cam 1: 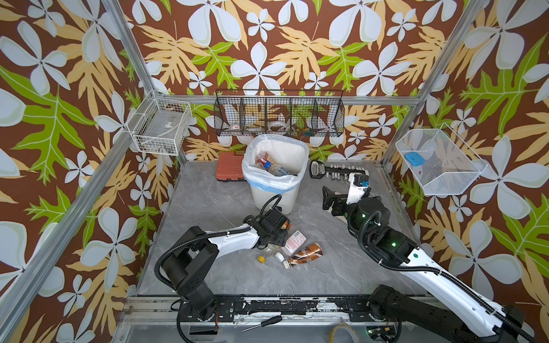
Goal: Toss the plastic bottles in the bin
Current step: 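Withdraw the right gripper while the left gripper lowers onto the orange-label bottle, then close the left gripper on the orange-label juice bottle and lift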
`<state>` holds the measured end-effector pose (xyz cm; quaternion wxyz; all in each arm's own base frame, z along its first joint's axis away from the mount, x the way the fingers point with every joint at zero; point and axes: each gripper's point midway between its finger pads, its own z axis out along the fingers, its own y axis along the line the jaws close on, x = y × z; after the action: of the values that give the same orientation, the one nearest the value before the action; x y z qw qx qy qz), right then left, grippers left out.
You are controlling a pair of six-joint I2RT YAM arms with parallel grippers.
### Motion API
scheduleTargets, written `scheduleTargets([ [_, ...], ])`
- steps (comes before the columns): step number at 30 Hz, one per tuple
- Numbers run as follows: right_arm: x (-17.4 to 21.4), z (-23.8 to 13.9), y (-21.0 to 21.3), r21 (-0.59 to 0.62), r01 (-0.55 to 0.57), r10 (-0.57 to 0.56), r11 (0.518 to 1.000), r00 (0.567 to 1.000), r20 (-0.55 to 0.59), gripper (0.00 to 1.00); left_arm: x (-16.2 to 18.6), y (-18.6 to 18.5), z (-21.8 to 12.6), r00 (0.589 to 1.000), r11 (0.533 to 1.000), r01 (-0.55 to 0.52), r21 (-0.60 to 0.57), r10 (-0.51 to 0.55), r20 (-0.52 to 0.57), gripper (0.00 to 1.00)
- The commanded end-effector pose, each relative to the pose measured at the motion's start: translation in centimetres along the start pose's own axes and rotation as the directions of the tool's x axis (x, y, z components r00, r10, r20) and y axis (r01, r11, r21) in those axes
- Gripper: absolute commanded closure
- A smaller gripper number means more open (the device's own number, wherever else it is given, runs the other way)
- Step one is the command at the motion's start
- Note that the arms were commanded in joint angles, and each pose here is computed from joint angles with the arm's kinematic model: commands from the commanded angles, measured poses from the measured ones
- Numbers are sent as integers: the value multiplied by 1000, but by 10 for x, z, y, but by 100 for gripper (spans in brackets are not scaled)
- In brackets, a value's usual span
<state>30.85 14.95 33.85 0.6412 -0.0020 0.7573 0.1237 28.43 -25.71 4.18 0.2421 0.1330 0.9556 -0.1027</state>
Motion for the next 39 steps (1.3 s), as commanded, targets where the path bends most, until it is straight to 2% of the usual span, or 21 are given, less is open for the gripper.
scheduleTargets([
  [1,-7,-1,-2,13,-8,7,1000,999,32,0,1,2,3,1000,1000,-14,-18,14,-14,25],
  [6,-7,0,-4,24,1,-2,1000,999,32,0,-1,0,1,1000,1000,-11,-7,11,-4,36],
  [12,-12,-2,-5,29,-7,5,1000,999,47,0,-16,-6,-20,998,1000,-8,27,6,56,47],
  [18,-9,-7,-9,28,-35,34,999,998,58,0,-36,-9,-61,983,996,-10,85,-6,182,49],
  [24,-12,-10,-12,38,-37,35,999,997,68,0,-47,-16,-118,909,965,-36,260,-77,410,48],
  [30,-15,-5,-7,30,-33,31,999,997,66,0,-47,-8,-140,881,963,-28,268,-103,462,48],
  [34,-13,-3,-4,16,-42,41,999,997,62,0,-49,-5,-158,847,957,-28,289,-131,515,47],
  [37,-12,-4,-5,17,-51,50,999,997,65,0,-62,-4,-189,796,945,-29,326,-176,580,47],
  [39,-12,-5,-6,24,-46,44,999,997,63,0,-73,-5,-216,746,932,-35,361,-216,630,46],
])
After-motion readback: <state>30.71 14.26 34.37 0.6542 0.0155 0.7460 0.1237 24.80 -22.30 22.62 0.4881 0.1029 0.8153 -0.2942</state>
